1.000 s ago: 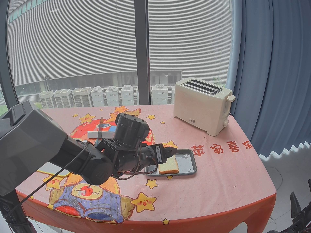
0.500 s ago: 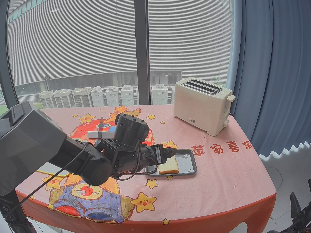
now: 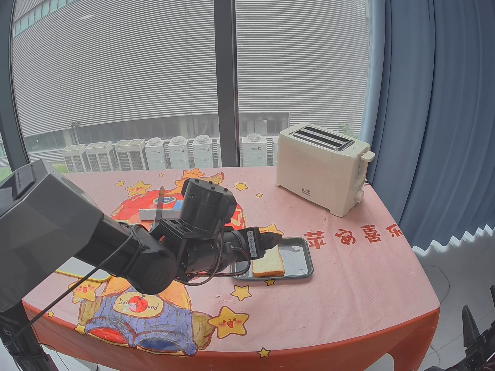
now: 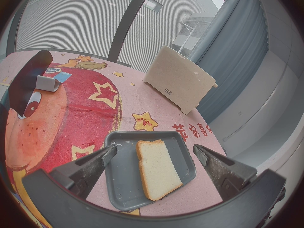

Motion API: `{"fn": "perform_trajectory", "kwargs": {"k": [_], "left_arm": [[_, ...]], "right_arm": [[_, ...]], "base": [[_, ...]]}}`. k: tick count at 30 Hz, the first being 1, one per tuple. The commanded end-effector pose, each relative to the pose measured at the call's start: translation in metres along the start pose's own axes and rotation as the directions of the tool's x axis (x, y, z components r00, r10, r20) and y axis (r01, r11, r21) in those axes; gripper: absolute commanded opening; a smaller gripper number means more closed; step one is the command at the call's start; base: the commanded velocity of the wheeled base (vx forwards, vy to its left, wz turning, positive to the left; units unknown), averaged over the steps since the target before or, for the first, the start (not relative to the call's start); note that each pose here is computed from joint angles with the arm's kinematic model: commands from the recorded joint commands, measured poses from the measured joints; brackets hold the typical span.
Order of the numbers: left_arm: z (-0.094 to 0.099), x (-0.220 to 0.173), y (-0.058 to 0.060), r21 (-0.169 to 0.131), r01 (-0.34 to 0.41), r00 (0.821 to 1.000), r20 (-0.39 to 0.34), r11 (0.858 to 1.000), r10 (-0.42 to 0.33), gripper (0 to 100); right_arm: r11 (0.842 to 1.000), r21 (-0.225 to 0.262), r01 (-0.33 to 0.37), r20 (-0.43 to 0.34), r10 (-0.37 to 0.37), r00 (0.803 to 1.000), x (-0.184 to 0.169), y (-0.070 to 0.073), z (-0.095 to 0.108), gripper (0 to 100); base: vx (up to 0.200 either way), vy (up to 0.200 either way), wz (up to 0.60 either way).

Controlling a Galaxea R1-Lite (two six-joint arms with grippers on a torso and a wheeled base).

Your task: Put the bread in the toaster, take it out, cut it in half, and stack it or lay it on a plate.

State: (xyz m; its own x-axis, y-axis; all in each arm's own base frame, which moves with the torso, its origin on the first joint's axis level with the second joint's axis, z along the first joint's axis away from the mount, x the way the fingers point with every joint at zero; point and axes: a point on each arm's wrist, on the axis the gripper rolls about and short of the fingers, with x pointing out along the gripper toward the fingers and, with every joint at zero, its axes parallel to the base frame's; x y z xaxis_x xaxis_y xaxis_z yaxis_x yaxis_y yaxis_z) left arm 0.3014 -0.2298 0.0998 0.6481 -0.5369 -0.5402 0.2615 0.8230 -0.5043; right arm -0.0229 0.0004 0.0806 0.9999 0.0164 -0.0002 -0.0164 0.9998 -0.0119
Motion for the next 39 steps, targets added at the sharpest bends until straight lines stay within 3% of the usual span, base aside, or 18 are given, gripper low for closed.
{"fn": "perform_trajectory", "kwargs": {"k": [1, 22, 31, 39], "left_arm": [[0.001, -0.001, -0.001, 0.0, 0.002, 1.0, 0.005, 1.0, -0.002, 100], [0.003, -0.002, 0.003, 0.002, -0.017, 1.0, 0.015, 1.0, 0.017, 100], [0.015, -0.023, -0.002, 0.001, 0.001, 0.998, 0.065, 1.0, -0.002, 100], [0.023, -0.038, -0.002, -0.001, -0.029, 0.992, 0.124, 1.0, 0.029, 100]], "right_arm": [[1.0, 0.0, -0.001, -0.003, 0.001, 1.0, 0.0, 0.0, -0.005, 100], [1.0, 0.0, -0.001, -0.003, 0.001, 1.0, 0.0, 0.0, -0.005, 100], [1.0, 0.0, -0.001, -0.003, 0.001, 1.0, 0.0, 0.0, -0.005, 100], [1.0, 0.0, -0.001, -0.003, 0.001, 1.0, 0.0, 0.0, -0.005, 100]], "base": [[0.0, 0.0, 0.0], [0.0, 0.0, 0.0], [0.0, 0.0, 0.0], [0.0, 0.0, 0.0]]}}
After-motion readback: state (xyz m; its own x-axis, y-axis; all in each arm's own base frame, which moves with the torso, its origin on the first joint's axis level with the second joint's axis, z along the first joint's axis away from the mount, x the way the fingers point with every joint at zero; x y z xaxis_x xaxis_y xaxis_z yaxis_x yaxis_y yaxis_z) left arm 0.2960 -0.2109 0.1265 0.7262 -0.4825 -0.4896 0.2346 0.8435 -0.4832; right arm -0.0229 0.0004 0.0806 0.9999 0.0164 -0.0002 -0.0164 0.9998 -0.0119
